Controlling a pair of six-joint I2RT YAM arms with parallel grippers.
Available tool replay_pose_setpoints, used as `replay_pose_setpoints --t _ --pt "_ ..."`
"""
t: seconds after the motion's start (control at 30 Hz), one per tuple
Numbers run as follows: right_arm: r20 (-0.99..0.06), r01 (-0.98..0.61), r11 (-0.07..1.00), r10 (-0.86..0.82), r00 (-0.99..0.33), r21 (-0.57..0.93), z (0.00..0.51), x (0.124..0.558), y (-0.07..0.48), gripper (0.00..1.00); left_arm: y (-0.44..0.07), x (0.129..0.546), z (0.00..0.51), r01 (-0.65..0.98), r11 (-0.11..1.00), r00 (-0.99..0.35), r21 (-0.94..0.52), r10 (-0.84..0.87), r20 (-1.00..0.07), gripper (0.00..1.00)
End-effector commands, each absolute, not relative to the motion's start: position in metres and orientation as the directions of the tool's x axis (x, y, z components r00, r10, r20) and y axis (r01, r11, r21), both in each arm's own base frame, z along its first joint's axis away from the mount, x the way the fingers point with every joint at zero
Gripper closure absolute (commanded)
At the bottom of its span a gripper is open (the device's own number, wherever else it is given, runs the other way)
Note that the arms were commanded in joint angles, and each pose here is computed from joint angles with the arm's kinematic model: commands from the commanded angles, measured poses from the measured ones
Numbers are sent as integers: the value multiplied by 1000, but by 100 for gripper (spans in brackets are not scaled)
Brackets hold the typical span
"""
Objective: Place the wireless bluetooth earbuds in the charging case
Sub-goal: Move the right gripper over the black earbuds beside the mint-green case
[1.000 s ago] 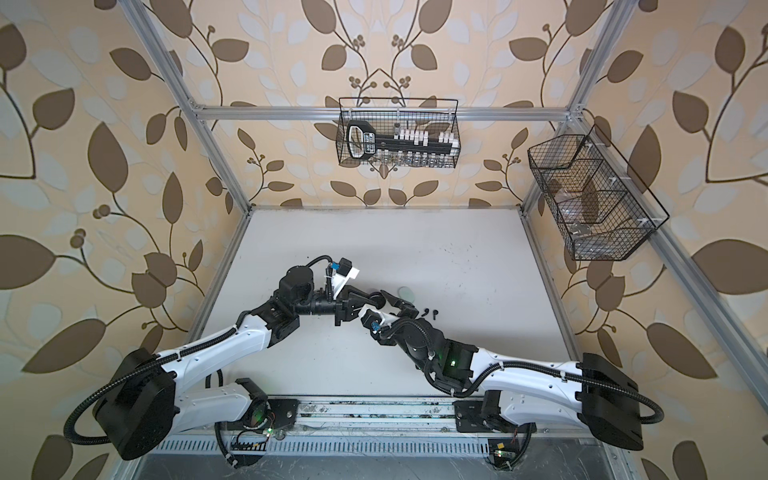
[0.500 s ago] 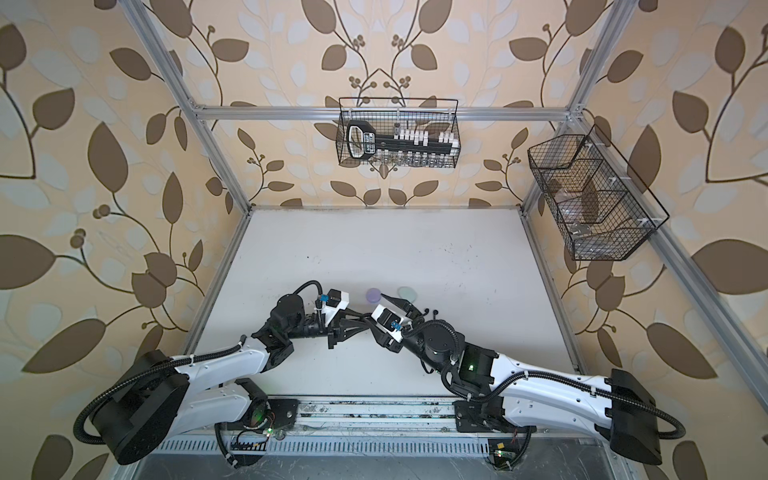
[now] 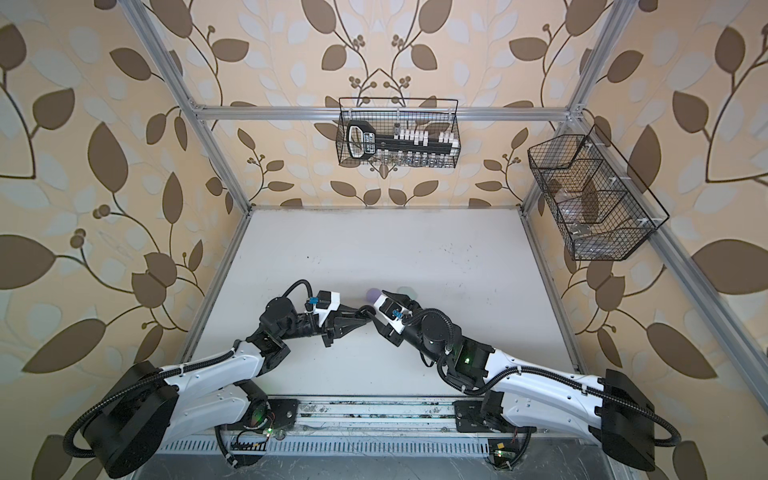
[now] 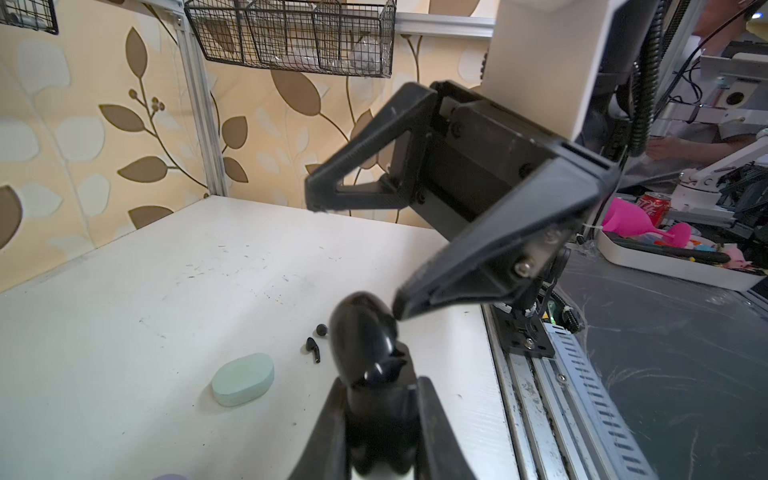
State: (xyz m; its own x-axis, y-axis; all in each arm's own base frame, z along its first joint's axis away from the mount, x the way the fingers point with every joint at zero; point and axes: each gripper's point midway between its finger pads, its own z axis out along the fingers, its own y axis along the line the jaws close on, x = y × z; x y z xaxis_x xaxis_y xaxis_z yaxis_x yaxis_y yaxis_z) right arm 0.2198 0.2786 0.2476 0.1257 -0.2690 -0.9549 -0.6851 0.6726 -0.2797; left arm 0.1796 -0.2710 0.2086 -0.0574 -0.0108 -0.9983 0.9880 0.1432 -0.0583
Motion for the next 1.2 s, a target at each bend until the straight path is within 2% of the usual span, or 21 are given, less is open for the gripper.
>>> replay_pose_setpoints --t 0.0,0.2,0.3,0.4,0.5,0.57,0.63,0.8,0.93,1.17 --pt "-961 -640 725 -264 84 -255 248 233 267 39 -275 157 234 999 20 49 48 -82 -995 100" --pt "-967 -608 761 -249 49 -227 248 243 263 39 -276 162 230 998 46 46 42 -78 -996 100" --pt "-976 -530 826 -215 20 -192 254 252 248 37 -276 167 229 998 63 33 27 -91 -995 100" --pt "-991 -387 915 -134 -20 -116 262 268 211 34 -274 170 226 995 93 40 30 -116 -992 100" --pt "-994 -176 984 20 -109 39 259 291 151 33 -271 176 224 990 139 49 31 -132 -990 100" --pt "-972 -4 989 145 -186 148 247 302 107 39 -272 178 223 990 139 44 24 -143 -989 100" --pt "-927 145 964 254 -276 222 224 306 70 35 -272 179 221 990 141 34 12 -154 -987 100" --pt "-780 148 966 260 -569 214 157 308 58 38 -273 184 219 988 154 25 1 -151 -988 100" --pt "-662 72 974 199 -722 214 116 312 85 45 -275 186 219 989 146 22 0 -149 -989 100" --pt "-579 -5 996 47 -814 88 83 315 123 48 -271 184 220 985 170 48 22 -152 -987 100"
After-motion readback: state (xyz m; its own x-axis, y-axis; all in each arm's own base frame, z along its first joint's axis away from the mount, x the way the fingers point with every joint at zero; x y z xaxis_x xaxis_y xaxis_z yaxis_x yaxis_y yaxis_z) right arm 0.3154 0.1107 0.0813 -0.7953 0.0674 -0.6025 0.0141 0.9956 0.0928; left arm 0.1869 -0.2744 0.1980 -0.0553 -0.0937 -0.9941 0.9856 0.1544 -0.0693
